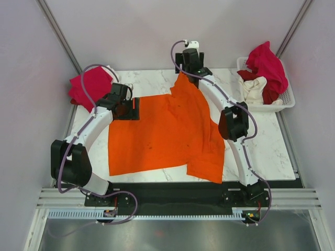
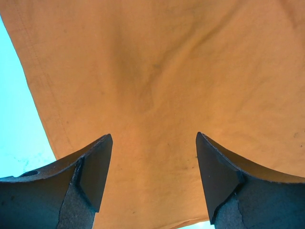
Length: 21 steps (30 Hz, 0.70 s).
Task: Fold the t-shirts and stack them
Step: Flatten the tshirt out
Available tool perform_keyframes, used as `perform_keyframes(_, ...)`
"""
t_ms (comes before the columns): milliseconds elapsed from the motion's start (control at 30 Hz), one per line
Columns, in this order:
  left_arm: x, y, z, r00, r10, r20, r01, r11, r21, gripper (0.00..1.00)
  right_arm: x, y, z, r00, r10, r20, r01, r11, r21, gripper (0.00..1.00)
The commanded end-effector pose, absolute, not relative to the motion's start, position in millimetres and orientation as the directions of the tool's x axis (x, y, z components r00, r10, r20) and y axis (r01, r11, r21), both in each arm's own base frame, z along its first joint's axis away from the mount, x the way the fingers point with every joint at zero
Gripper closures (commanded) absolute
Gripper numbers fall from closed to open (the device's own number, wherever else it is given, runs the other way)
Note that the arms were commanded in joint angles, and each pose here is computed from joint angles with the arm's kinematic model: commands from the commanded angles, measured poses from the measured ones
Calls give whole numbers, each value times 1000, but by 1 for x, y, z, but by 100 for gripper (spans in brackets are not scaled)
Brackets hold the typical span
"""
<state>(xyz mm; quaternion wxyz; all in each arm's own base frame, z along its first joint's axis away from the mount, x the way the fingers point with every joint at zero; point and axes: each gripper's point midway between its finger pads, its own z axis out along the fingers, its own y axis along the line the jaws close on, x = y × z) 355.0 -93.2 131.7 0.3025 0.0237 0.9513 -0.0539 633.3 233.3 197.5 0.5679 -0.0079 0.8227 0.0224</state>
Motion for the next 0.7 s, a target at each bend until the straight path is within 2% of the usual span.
perform_keyframes(0, 359, -98, 134, -801, 10, -599, 90, 990, -104, 22, 637, 139, 128, -528, 37, -848, 214, 973, -90, 2)
perform_keyframes(33, 359, -99, 133, -803, 7, -596, 89, 990, -107, 22, 629, 114, 110, -569, 77, -819, 260, 961, -90, 2)
perform_keyframes(67, 359, -100, 132, -806, 8, -592, 90, 990, -110, 22, 625, 106, 127, -550, 117, -827, 271, 962, -44, 2)
perform_keyframes(100, 359, -102, 131, -808, 8, -589, 93, 989, -114, 22, 609, 88, 101, -595, 155, -789, 308, 950, -46, 2)
perform_keyframes(167, 358, -105, 131, -809, 7, -588, 95, 988, -119, 22, 600, 86, 129, -550, 188, -814, 296, 955, 21, 2)
perform_keyframes(200, 357, -106, 130, -811, 5, -584, 94, 988, -122, 22, 582, 81, 109, -591, 186, -785, 296, 955, 3, 2)
perform_keyframes(233, 356, -109, 128, -813, 12, -582, 100, 988, -120, 22, 578, 86, 130, -562, 207, -801, 276, 960, 55, 2)
perform_keyframes(300, 354, -112, 128, -812, 21, -583, 109, 987, -116, 22, 556, 89, 115, -603, 216, -768, 259, 964, 68, 2)
perform_keyframes(367, 353, -113, 131, -806, 33, -591, 116, 988, -103, 22, 540, 94, 129, -598, 245, -763, 242, 963, 119, 2)
perform_keyframes(533, 350, -111, 142, -787, 35, -616, 115, 989, -90, 21, 475, 92, 105, -660, 290, -693, 245, 955, 166, 2)
perform_keyframes(667, 340, -113, 154, -777, 19, -630, 125, 984, -124, 21, 437, 101, 106, -686, 307, -660, 192, 951, 242, 9)
